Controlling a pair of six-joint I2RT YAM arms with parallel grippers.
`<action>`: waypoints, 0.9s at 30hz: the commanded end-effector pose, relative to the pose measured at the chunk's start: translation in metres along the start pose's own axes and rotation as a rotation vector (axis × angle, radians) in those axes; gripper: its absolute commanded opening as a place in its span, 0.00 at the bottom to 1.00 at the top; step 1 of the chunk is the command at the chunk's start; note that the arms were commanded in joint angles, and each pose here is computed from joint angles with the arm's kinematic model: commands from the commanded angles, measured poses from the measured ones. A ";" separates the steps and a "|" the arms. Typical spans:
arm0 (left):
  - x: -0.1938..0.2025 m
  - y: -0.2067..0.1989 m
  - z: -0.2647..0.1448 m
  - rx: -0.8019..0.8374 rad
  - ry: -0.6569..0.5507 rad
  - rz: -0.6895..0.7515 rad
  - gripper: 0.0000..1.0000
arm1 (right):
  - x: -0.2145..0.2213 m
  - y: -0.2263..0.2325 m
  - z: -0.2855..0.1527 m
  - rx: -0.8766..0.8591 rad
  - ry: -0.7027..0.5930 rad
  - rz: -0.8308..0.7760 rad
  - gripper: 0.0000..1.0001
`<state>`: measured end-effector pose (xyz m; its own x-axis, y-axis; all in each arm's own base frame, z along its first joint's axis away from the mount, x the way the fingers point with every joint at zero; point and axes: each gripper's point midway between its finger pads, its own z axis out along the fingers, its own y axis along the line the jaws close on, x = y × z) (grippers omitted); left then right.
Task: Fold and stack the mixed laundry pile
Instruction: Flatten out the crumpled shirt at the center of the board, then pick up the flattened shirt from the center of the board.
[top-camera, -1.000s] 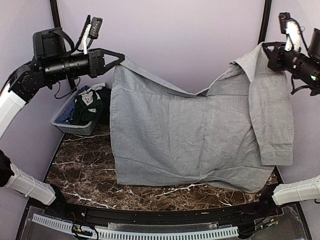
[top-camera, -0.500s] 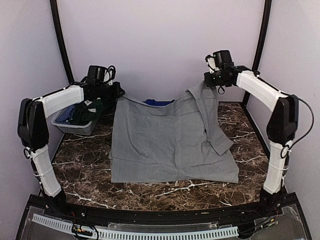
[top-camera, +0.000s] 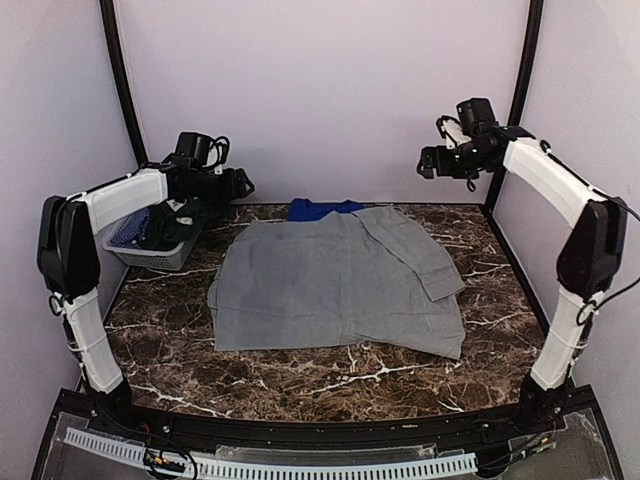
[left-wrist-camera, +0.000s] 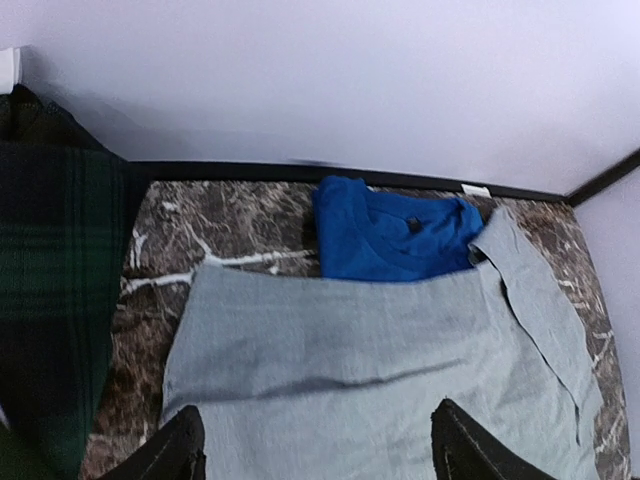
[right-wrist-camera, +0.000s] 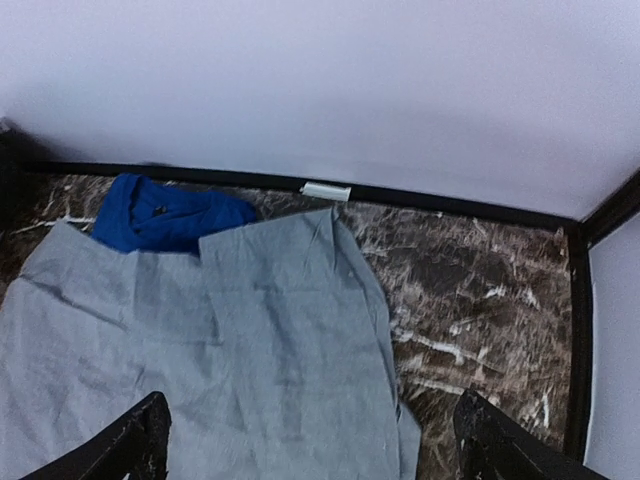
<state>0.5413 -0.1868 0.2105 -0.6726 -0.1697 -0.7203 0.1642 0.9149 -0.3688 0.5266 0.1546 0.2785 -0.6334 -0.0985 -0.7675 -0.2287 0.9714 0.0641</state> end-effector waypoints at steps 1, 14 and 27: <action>0.029 -0.054 -0.066 0.152 -0.004 0.127 0.77 | 0.042 0.044 -0.069 -0.252 -0.009 0.040 0.94; 0.225 -0.049 -0.128 0.103 0.353 0.091 0.65 | 0.261 0.092 -0.132 -0.339 0.408 0.160 0.83; 0.305 0.016 -0.165 -0.136 0.426 -0.247 0.53 | 0.362 0.054 -0.148 0.066 0.612 0.359 0.77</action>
<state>0.2345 -0.1826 0.1052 -0.9122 -0.1352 -0.3869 0.0467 0.9036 -0.4259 0.1819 0.1739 0.1178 -0.9695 -0.0183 -0.2442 -0.0982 0.9427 0.3189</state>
